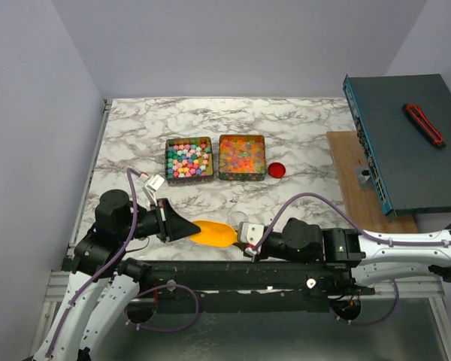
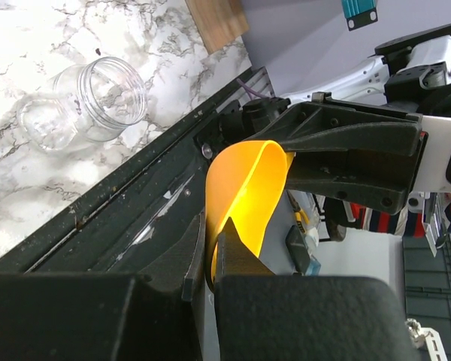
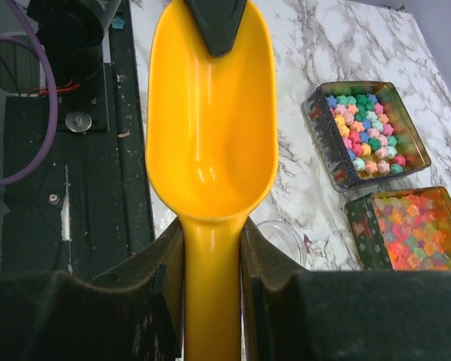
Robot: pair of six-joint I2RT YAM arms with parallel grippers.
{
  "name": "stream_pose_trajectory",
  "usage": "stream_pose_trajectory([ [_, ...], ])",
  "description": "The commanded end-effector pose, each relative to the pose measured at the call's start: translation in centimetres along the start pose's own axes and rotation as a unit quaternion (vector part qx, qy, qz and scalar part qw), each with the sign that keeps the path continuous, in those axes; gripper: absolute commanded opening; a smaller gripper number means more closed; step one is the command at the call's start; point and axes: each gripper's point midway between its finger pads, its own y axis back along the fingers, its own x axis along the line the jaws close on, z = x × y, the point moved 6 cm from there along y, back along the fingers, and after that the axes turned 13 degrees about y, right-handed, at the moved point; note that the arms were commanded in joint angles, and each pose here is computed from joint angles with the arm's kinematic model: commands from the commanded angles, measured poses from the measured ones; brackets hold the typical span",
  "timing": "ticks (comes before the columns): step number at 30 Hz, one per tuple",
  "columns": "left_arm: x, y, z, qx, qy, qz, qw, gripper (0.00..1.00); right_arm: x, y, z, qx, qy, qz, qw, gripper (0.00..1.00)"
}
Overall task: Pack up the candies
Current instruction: Pick up the spatula from the center of the board, then scoop the fake candies from the storage box.
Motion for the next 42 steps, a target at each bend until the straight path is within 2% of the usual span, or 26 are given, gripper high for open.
stream_pose_trajectory([
  [1,0.7,-0.2,-0.2,0.003,0.007,0.003,1.0,0.0,-1.7,1.3,3.6,-0.09,-0.029,-0.029,0.995,0.01],
  [6,0.5,-0.3,0.1,-0.002,0.004,0.006,1.0,0.02,-1.7,1.0,2.8,-0.056,-0.03,-0.034,0.997,0.01],
  [13,-0.3,-0.2,1.0,-0.016,-0.013,0.01,1.0,0.37,-1.7,0.2,1.1,0.009,-0.03,-0.057,0.998,0.01],
  [17,-0.6,-0.2,1.5,-0.025,-0.023,0.016,0.999,0.53,-1.8,-0.3,0.5,0.055,-0.032,-0.063,0.996,0.01],
  [29,-0.8,0.4,4.7,-0.109,-0.071,0.1,0.986,0.87,-4.3,-1.6,-1.3,0.15,-0.03,-0.103,0.983,0.01],
  [31,-0.8,0.5,5.2,-0.122,-0.077,0.115,0.983,0.97,-5.2,-1.8,-1.7,0.163,-0.035,-0.109,0.98,0.01],
  [42,-0.2,0.5,7.9,-0.158,-0.115,0.182,0.964,0.99,-11.5,-2.3,-4.1,0.256,-0.066,-0.131,0.956,0.01],
])
